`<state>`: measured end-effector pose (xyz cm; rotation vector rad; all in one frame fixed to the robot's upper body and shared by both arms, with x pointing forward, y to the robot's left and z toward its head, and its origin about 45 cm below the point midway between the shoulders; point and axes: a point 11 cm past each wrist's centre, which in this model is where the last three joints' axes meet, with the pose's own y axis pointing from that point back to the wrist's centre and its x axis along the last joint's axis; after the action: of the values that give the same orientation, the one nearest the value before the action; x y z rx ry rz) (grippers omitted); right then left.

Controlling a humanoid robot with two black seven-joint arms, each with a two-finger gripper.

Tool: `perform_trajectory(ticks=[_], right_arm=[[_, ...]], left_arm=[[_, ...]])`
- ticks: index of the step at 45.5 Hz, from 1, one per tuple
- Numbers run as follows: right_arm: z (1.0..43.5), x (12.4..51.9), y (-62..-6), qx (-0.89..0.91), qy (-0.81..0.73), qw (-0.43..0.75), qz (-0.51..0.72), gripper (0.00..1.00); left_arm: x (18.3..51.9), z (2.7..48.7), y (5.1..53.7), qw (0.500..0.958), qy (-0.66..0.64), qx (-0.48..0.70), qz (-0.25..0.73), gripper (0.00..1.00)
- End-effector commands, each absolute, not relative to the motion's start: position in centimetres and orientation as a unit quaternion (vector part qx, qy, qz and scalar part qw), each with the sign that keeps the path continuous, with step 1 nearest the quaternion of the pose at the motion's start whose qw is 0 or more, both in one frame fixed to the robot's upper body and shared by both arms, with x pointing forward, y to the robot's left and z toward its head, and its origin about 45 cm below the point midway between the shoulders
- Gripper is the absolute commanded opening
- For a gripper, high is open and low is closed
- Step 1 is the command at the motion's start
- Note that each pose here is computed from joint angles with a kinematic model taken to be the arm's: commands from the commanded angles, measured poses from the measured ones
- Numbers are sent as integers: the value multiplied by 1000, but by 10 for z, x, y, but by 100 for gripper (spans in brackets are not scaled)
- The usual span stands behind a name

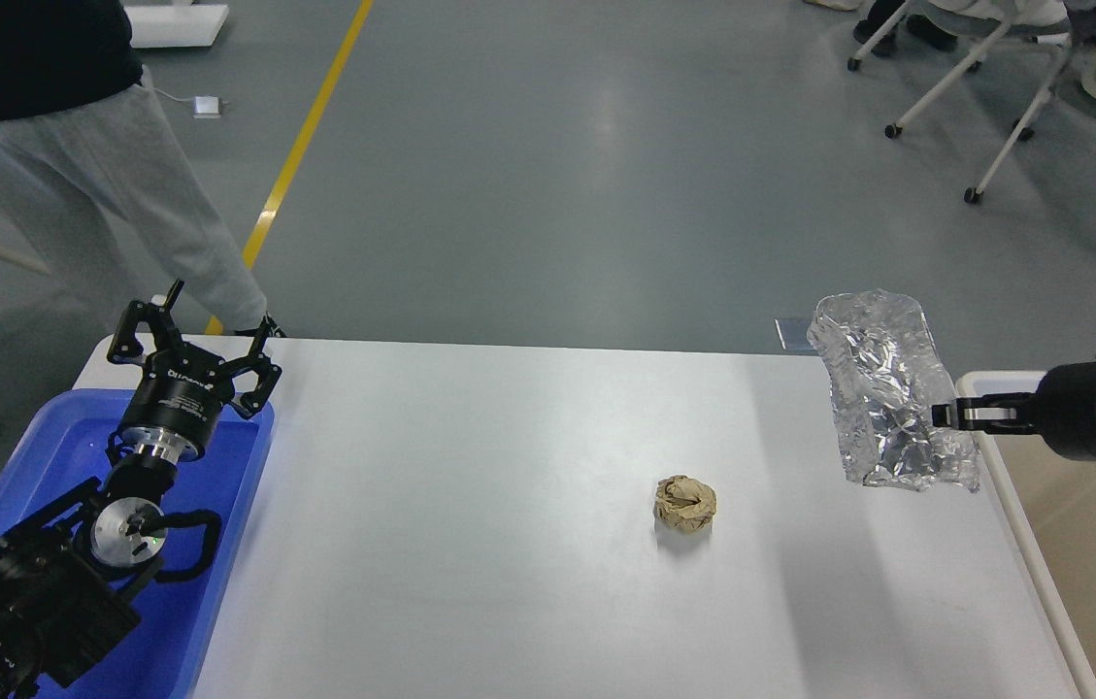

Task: Tidy desktop
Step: 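Lift the foil bag with the right gripper and carry it over the white bin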

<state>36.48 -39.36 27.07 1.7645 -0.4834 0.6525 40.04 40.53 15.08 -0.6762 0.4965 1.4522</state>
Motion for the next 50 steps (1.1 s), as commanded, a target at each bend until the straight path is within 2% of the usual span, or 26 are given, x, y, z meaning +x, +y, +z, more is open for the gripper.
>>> perform_trajectory(ticks=[1, 12, 34, 50], right_arm=[[343, 368, -395, 744, -208, 559, 301, 0], [363, 362, -395, 741, -207, 558, 310, 0], [313, 335, -453, 723, -263, 585, 256, 0], [290, 328, -509, 712, -393, 553, 183, 0]], left_arm=[[400, 151, 405, 669, 220, -300, 644, 100], [400, 151, 405, 668, 220, -300, 644, 100], [400, 151, 405, 668, 220, -300, 644, 100], [400, 151, 405, 668, 220, -300, 644, 100]])
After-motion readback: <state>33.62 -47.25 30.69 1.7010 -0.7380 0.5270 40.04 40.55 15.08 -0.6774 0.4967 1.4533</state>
